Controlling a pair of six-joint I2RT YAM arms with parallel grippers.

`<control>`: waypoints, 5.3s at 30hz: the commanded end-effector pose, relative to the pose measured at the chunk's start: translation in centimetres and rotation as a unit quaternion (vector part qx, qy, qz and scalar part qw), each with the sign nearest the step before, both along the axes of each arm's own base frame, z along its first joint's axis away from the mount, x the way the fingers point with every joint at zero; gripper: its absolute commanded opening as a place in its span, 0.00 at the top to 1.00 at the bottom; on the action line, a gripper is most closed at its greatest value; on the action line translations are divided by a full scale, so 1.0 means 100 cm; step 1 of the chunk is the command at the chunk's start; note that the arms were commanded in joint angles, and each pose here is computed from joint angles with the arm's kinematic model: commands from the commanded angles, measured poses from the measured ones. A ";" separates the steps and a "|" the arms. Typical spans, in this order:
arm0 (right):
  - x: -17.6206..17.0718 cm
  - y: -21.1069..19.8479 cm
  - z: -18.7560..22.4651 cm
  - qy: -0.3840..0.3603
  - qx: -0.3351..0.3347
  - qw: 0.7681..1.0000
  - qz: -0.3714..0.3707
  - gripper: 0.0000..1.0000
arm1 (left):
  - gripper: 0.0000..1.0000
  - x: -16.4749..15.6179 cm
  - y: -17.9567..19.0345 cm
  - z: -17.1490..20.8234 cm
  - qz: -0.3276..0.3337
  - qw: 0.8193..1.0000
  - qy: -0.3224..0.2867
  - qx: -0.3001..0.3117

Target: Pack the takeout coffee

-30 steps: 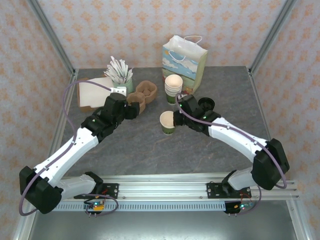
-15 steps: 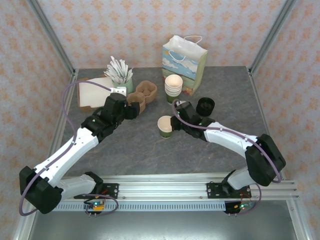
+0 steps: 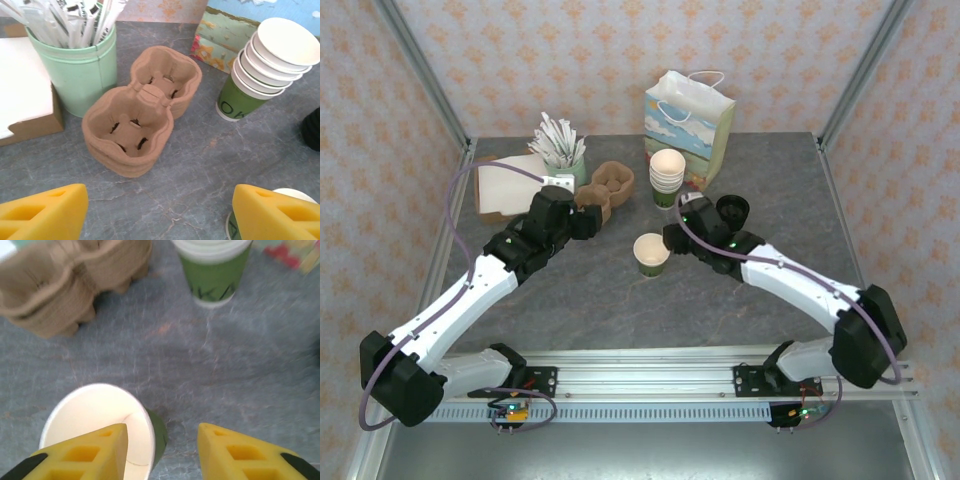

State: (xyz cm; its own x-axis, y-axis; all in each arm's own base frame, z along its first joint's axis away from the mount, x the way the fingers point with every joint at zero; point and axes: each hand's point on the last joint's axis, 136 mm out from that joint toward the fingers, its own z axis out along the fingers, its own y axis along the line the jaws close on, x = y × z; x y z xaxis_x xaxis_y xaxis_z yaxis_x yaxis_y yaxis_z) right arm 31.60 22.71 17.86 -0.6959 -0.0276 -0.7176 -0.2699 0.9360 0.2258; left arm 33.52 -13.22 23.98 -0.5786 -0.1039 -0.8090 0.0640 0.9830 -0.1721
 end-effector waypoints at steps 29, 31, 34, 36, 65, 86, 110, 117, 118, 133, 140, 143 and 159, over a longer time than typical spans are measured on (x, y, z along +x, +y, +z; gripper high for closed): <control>0.122 -0.205 -0.068 0.181 -0.063 0.940 -0.283 0.53 | 0.23 0.013 -0.075 0.020 -0.098 0.993 0.000 -0.065; 0.122 -0.205 -0.073 0.185 -0.067 0.939 -0.283 0.55 | 0.23 0.013 -0.075 0.019 -0.097 0.993 0.001 -0.065; 0.124 -0.204 -0.079 0.190 -0.067 0.939 -0.280 0.56 | 0.23 0.014 -0.075 0.017 -0.097 0.993 0.004 -0.064; 0.124 -0.205 -0.081 0.192 -0.071 0.938 -0.281 0.57 | 0.23 0.014 -0.076 0.017 -0.096 0.993 0.004 -0.064; 0.125 -0.203 -0.089 0.196 -0.070 0.938 -0.277 0.74 | 0.24 0.013 -0.073 0.013 -0.091 0.994 0.008 -0.061; 0.125 -0.202 -0.070 0.180 -0.059 0.942 -0.276 0.81 | 0.24 0.013 -0.072 0.013 -0.089 0.994 0.008 -0.060; 0.072 -0.114 0.045 0.086 0.119 0.980 -0.134 0.85 | 0.23 0.012 -0.097 0.047 -0.162 0.980 -0.056 -0.097; 0.061 -0.050 0.126 0.051 0.331 0.941 -0.055 0.85 | 0.23 0.021 -0.114 0.089 -0.203 0.941 -0.079 -0.258; 0.061 -0.043 0.134 0.050 0.357 0.931 -0.050 0.85 | 0.23 0.024 -0.113 0.098 -0.206 0.930 -0.082 -0.293; 0.052 0.017 0.216 0.019 0.576 0.817 -0.002 0.85 | 0.10 0.044 -0.113 0.197 -0.177 0.782 -0.097 -0.589; 0.051 0.029 0.221 0.022 0.582 0.813 0.017 0.85 | 0.06 0.049 -0.128 0.208 -0.198 0.754 -0.081 -0.621; 0.051 0.032 0.221 0.026 0.583 0.811 0.023 0.85 | 0.05 0.049 -0.131 0.210 -0.201 0.755 -0.079 -0.619; 0.049 0.039 0.225 0.033 0.585 0.809 0.038 0.86 | 0.06 0.060 -0.139 0.189 -0.175 0.783 -0.043 -0.596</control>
State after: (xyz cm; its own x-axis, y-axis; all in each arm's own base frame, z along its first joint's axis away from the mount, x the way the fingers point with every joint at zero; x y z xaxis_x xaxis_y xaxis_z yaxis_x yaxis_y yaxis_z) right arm 37.28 26.41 37.03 -0.7691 0.6051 -0.2060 -0.1829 0.1005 0.9780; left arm 39.83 -26.79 42.18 -0.6907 -0.6692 -0.2739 0.3449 0.0280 -0.9382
